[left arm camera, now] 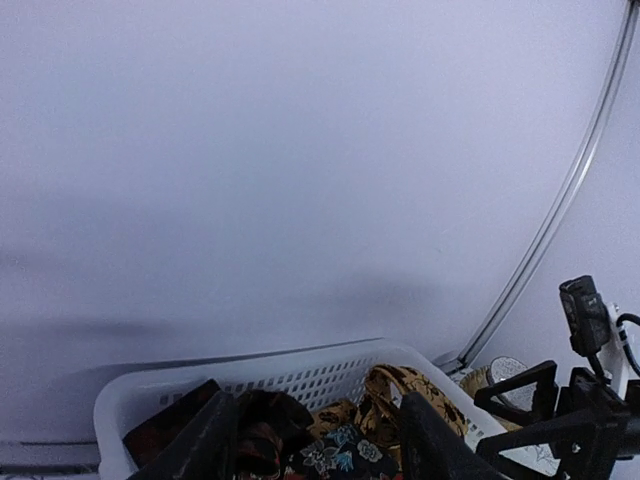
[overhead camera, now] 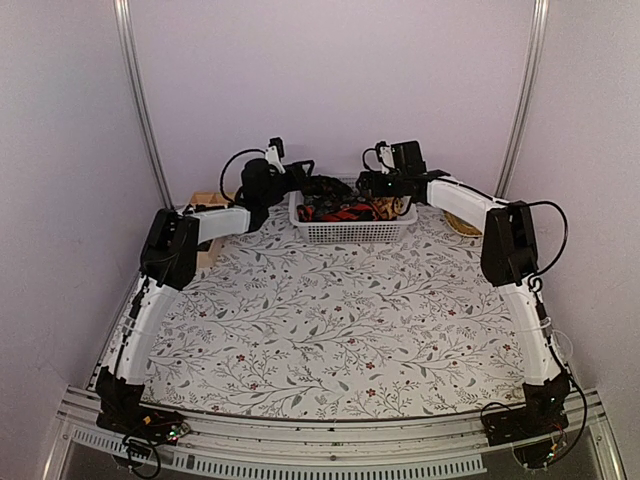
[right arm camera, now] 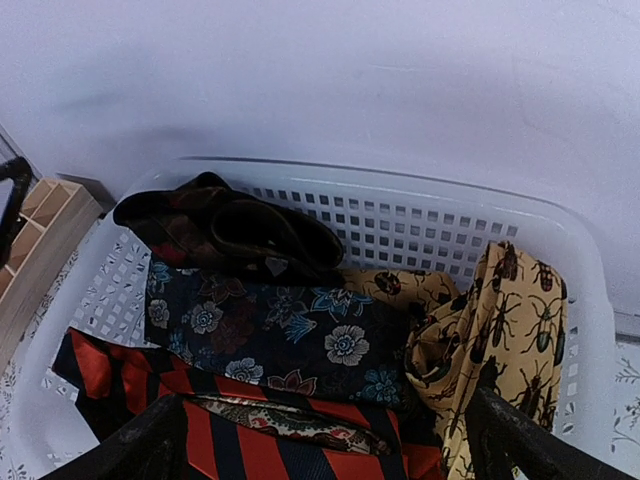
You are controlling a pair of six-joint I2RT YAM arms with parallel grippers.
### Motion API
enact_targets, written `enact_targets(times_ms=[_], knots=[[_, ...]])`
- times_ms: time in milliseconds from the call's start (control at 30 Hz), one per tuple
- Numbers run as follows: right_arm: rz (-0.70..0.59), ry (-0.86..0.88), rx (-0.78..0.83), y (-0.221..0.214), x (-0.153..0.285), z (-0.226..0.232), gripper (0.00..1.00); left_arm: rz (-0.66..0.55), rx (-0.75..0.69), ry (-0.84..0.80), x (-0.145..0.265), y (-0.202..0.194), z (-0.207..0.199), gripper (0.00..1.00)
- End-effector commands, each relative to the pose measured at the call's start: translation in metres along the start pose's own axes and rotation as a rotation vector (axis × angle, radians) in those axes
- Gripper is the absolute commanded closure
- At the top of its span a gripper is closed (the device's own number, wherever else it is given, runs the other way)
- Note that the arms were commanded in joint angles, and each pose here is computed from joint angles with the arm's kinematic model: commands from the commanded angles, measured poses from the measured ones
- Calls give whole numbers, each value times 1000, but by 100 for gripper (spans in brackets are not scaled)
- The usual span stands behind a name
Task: Roll the ties
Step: Move the bin to the center of the board.
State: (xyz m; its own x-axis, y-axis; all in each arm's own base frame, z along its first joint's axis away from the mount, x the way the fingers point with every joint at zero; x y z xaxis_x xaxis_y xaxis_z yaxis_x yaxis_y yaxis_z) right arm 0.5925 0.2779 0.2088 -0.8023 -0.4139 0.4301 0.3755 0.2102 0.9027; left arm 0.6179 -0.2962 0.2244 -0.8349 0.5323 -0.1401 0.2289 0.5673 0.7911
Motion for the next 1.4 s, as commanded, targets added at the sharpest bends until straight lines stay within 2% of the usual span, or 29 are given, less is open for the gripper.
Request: enact_targets(times_ms=[0,133,267,400,500,633,767,867,967,1167,1367], knots=[[37,25,-48,-35,-27,7,4,127,77,67,4,-56,44,48],[41,31,-50,-33,-14,8,4,112,-26,170,9,-53,48,46],[44,58,-57,-33,-3,12,4,83,-56,197,18,-44,48,48],[46,71,-63,-31,1,14,4,107,-13,197,22,-48,54,52],[46,81,-63,-30,2,15,4,117,45,163,24,-52,55,59],[53,84,-65,-27,7,16,4,158,100,167,25,-57,56,61],[29,96,-65,-14,16,17,4,150,101,202,34,-53,56,49],[24,102,-65,-9,18,18,4,170,144,180,38,-61,58,50],[84,69,-58,-19,19,14,4,191,173,134,41,-66,52,49],[315,74,-74,-73,25,7,3,170,211,-8,50,-61,24,45],[369,159,-146,-85,86,11,4,210,255,-161,58,-70,-21,36]])
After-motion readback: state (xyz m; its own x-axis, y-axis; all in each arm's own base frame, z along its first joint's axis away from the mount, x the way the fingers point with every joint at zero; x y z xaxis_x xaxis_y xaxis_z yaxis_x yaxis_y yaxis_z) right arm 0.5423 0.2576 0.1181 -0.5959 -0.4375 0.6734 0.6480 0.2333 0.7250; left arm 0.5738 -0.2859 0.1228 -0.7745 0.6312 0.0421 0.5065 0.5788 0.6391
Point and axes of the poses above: each gripper's point midway between its finger pads, its own x axis back along the fingers, its own z axis along the line the jaws close on, y = z × x, the point moved 5 cm from there along x, back along the fingers, and after that the axes turned 12 degrees about x, right-handed, at the moved point
